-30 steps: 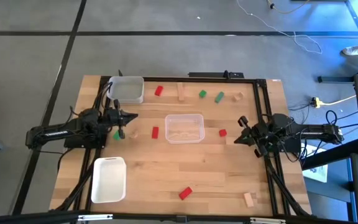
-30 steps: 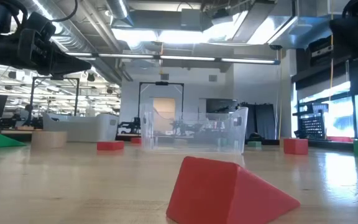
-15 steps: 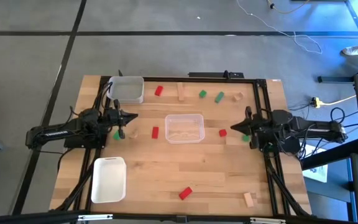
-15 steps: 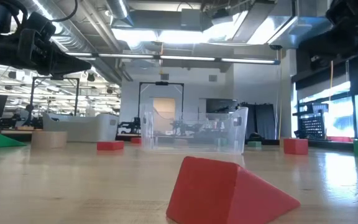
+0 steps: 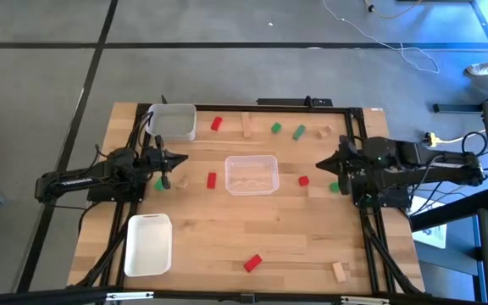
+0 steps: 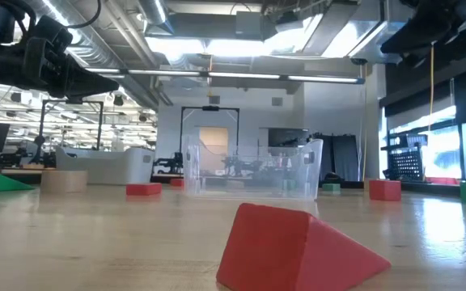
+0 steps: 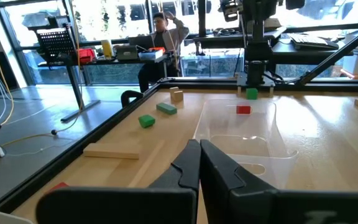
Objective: Sort & place blocks by color
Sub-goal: Put the brown block into the transparent bin
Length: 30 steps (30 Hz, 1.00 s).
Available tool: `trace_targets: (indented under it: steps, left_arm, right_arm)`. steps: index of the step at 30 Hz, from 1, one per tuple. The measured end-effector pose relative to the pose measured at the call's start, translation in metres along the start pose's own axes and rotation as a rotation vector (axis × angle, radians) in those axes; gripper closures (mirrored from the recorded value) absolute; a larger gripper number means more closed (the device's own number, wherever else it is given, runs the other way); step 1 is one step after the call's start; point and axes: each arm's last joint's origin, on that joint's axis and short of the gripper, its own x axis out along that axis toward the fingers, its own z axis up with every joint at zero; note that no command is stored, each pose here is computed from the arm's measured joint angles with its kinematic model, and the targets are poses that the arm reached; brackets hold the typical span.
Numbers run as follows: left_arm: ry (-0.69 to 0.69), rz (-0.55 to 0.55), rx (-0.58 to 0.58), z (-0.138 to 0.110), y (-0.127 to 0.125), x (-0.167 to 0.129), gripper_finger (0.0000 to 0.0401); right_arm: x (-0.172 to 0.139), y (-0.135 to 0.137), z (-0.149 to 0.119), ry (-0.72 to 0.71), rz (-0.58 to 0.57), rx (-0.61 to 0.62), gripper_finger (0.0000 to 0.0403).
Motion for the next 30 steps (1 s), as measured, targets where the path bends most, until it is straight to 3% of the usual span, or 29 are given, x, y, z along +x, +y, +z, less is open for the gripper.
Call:
trace_targets:
  steps: [7, 13, 19, 21, 25, 30]
  left_arm:
    - [0.000, 0.000, 0.000, 0.000, 0.000, 0.000, 0.0401]
    - [0.000, 0.000, 0.006, 0.000, 0.000, 0.000, 0.0401]
    - [0.000, 0.000, 0.006, 0.000, 0.000, 0.000, 0.0401]
    - [0.000, 0.001, 0.006, 0.000, 0.000, 0.000, 0.0401]
    - [0.000, 0.002, 0.006, 0.000, 0.000, 0.000, 0.0401]
    - [0.000, 0.005, 0.007, 0.000, 0.000, 0.000, 0.0401]
  right_arm:
    - [0.009, 0.006, 0.021, 0.213, -0.074, 0.170, 0.0353]
    - [0.024, 0.009, 0.033, 0.267, -0.120, 0.274, 0.0290]
    - [0.036, 0.001, 0.036, 0.223, -0.361, 0.353, 0.0218]
    - [0.037, -0.006, 0.034, 0.228, -0.428, 0.446, 0.0203]
    - [0.039, -0.019, 0.031, 0.263, -0.494, 0.638, 0.0193]
    - [0.046, -0.035, 0.029, 0.336, -0.535, 0.657, 0.0198]
